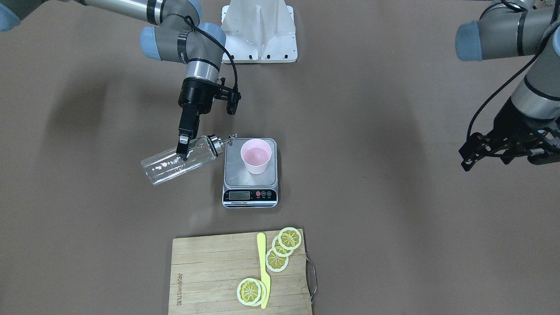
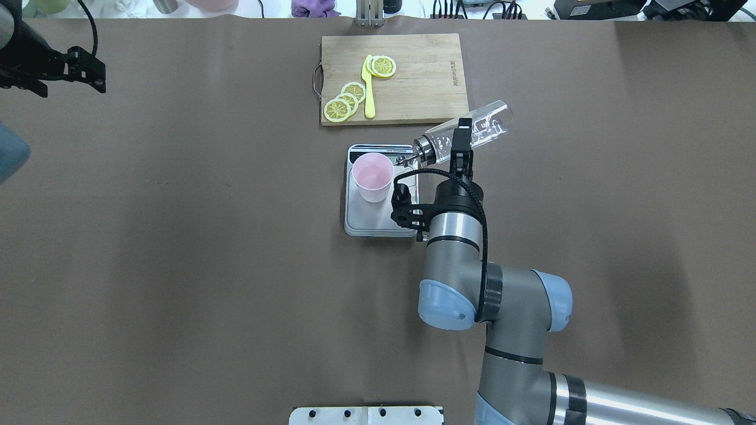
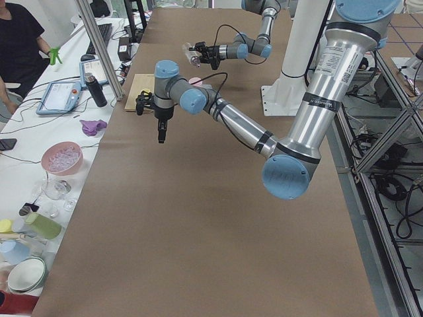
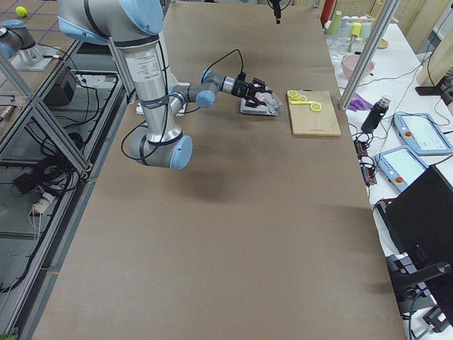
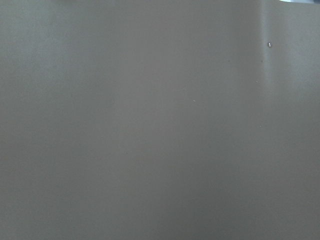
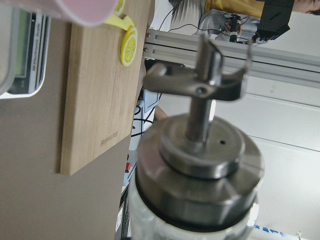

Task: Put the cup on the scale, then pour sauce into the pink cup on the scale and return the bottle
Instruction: 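Tilt the dispenser spout down into the pink cup with the right gripper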

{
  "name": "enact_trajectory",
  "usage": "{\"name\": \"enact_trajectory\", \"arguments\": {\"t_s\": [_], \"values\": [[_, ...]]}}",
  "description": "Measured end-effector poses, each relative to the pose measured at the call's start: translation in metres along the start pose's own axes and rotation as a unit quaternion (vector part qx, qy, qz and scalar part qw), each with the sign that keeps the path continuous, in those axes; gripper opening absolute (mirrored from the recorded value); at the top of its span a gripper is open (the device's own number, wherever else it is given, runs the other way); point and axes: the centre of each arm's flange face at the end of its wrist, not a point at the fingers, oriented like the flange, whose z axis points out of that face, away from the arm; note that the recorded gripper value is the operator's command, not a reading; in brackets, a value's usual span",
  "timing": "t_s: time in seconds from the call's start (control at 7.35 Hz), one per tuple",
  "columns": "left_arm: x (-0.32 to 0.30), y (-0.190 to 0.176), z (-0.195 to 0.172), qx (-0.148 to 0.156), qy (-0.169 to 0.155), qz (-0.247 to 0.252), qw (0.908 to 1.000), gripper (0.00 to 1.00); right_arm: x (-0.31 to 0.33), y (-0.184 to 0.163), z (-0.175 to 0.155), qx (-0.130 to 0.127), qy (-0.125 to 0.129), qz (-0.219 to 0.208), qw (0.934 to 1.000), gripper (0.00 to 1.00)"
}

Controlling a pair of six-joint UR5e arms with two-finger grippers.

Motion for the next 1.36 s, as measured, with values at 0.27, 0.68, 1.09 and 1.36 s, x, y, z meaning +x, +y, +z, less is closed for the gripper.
{"name": "enact_trajectory", "arguments": {"t_s": [0.27,0.68,1.09,1.36], "values": [[-0.003,-0.002,0.006,0.0,0.0,0.0,1.0,0.98,-0.002,-0.018,0.005,-0.005,0.005,-0.007,1.0,0.09],[-0.005,-0.003,0.01,-0.001,-0.002,-0.001,1.0,0.98,-0.001,-0.02,0.01,-0.015,0.027,-0.048,0.9984,0.09],[-0.007,-0.004,0.014,-0.004,-0.004,-0.003,1.0,0.98,0.005,-0.02,0.009,-0.023,0.048,-0.106,0.993,0.09],[-0.007,-0.004,0.014,-0.004,-0.004,-0.003,1.0,0.98,0.007,-0.02,0.009,-0.027,0.055,-0.126,0.9902,0.09]]}}
